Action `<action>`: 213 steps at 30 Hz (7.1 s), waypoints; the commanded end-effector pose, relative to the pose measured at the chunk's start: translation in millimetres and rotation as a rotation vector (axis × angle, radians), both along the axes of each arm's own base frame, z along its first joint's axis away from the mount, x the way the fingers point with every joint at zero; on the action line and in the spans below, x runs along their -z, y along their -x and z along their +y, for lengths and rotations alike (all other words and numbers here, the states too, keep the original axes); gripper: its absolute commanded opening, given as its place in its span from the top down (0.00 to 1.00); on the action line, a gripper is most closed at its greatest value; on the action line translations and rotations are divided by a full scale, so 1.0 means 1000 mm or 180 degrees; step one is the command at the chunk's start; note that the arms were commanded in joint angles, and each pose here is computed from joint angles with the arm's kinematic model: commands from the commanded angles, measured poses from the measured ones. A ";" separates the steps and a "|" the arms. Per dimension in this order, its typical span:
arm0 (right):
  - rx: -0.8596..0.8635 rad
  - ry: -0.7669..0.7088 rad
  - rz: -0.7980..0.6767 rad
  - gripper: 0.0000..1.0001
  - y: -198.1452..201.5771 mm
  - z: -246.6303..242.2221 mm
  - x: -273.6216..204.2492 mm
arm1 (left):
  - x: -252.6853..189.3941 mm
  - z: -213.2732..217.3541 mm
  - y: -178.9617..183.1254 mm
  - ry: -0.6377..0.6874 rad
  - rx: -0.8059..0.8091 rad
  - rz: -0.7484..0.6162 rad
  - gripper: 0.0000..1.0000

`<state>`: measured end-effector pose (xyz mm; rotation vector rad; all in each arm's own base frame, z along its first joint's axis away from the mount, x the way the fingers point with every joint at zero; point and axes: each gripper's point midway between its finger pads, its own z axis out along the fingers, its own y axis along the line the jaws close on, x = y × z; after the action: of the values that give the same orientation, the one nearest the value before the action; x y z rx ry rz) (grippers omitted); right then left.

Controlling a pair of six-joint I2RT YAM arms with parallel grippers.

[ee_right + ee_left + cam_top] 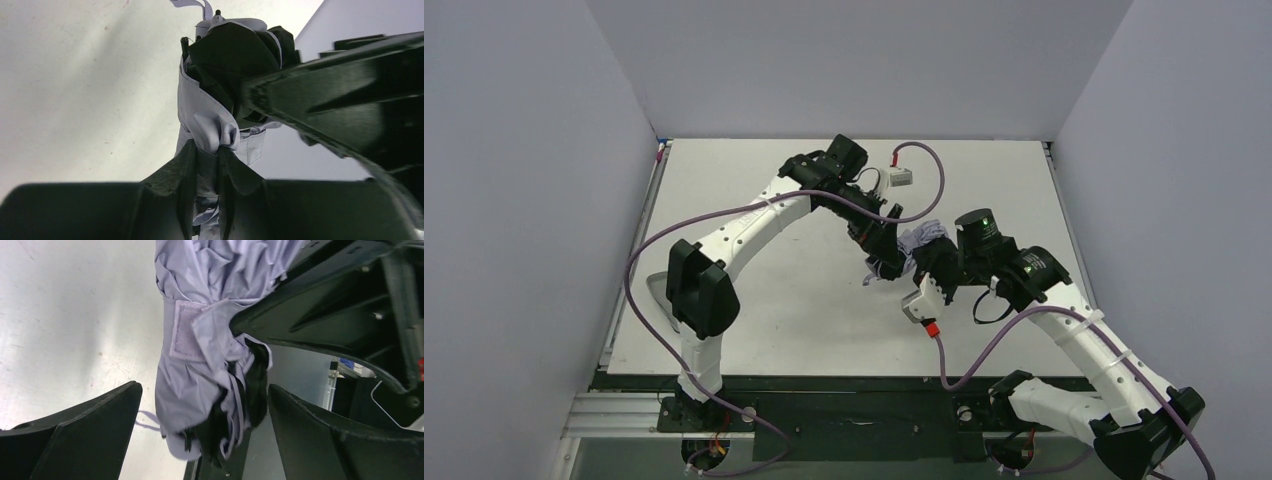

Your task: Open the umbrella

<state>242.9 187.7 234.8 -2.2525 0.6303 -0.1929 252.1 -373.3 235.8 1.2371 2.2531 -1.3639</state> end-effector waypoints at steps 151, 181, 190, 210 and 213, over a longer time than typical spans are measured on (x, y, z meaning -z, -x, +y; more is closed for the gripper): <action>0.4268 -0.5842 0.3883 1.00 -0.163 -0.016 -0.164 | -0.137 0.040 -0.081 0.0752 -0.1761 -0.2972 0.22; 0.4507 -0.6698 0.3681 1.00 -0.166 -0.053 -0.190 | 0.015 0.017 -0.067 -0.0621 -0.1222 -0.2888 0.58; 0.4111 -0.6911 0.3559 1.00 -0.175 -0.069 -0.221 | 0.054 0.038 -0.046 -0.0854 -0.0923 -0.2691 0.57; 0.4218 -0.6765 0.4003 1.00 -0.162 -0.057 -0.200 | 0.051 0.038 -0.064 -0.1035 -0.0963 -0.2771 0.44; 0.4237 -0.6744 0.4038 1.00 -0.159 -0.053 -0.196 | 0.054 0.033 -0.070 -0.1073 -0.0937 -0.2786 0.46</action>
<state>415.1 130.1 370.4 0.5462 1.7965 0.7832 314.6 -341.9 184.9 1.1652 1.8940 -0.2833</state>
